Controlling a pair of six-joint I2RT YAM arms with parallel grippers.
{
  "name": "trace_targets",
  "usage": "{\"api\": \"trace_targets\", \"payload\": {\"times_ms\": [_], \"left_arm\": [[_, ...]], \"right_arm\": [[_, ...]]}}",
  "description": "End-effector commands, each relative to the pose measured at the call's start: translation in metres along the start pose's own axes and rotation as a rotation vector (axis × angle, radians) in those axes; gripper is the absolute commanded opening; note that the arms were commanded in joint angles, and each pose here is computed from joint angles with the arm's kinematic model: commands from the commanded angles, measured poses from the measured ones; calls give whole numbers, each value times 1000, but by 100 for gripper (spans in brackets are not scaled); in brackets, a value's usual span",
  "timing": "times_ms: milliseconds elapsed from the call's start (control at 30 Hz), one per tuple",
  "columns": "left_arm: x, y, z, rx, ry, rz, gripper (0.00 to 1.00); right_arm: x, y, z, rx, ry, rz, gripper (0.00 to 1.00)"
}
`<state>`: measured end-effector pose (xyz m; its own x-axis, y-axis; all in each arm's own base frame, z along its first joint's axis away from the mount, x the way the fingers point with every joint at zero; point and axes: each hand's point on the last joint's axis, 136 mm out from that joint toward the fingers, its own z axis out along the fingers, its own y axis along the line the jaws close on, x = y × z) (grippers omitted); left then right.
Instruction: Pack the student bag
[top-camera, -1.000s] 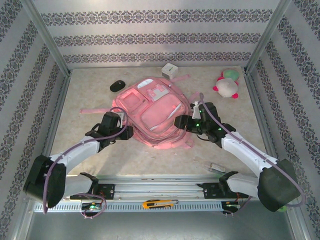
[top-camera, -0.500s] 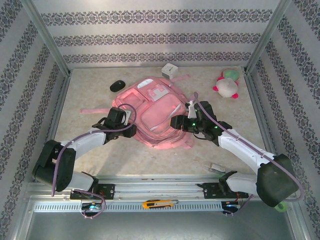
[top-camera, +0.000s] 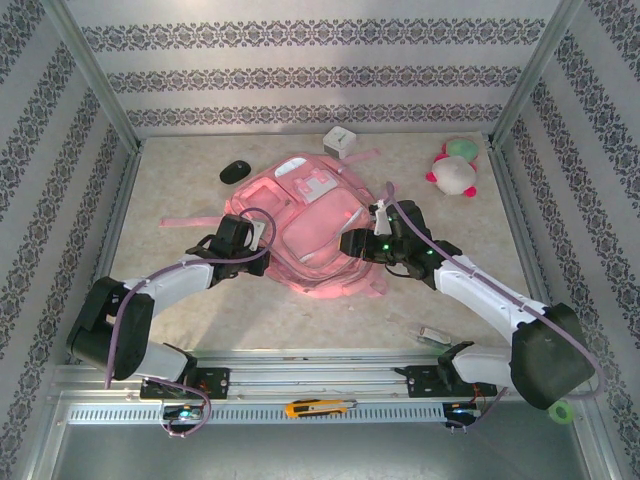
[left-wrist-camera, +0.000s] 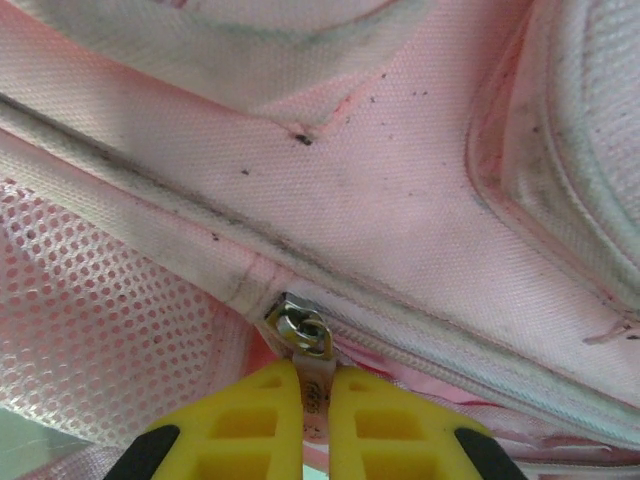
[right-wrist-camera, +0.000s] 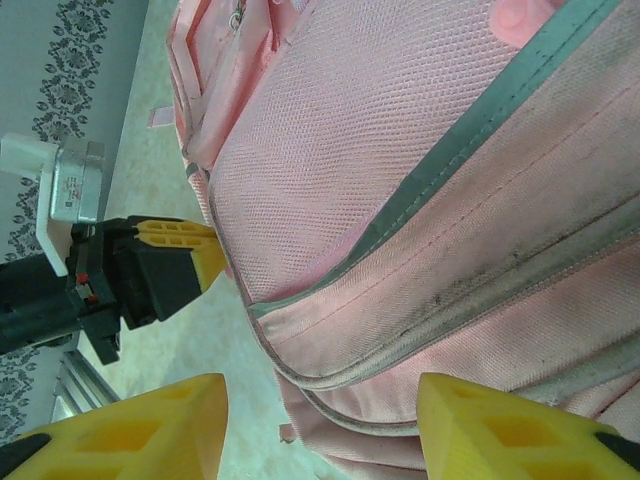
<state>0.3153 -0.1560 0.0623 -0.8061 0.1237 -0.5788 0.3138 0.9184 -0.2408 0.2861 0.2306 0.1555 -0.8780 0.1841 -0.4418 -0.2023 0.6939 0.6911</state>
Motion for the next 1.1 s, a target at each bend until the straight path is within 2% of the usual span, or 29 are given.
{"api": "trace_targets", "payload": {"times_ms": [0, 533, 933, 1033, 1067], "left_arm": [[-3, -15, -7, 74, -22, -5, 2], [6, -60, -17, 344, -39, -133, 0], [16, -118, -17, 496, 22, -44, 0], [14, -128, -20, 529, 17, -27, 5], [12, -129, -21, 528, 11, -20, 12]], "right_arm": [[-4, 9, 5, -29, -9, -8, 51], [-13, -4, 32, -28, -43, 75, 48], [-27, -6, 49, -32, -68, 88, 46], [-31, -4, 51, -42, -63, 82, 45], [-33, -3, 49, -47, -64, 81, 45]]}}
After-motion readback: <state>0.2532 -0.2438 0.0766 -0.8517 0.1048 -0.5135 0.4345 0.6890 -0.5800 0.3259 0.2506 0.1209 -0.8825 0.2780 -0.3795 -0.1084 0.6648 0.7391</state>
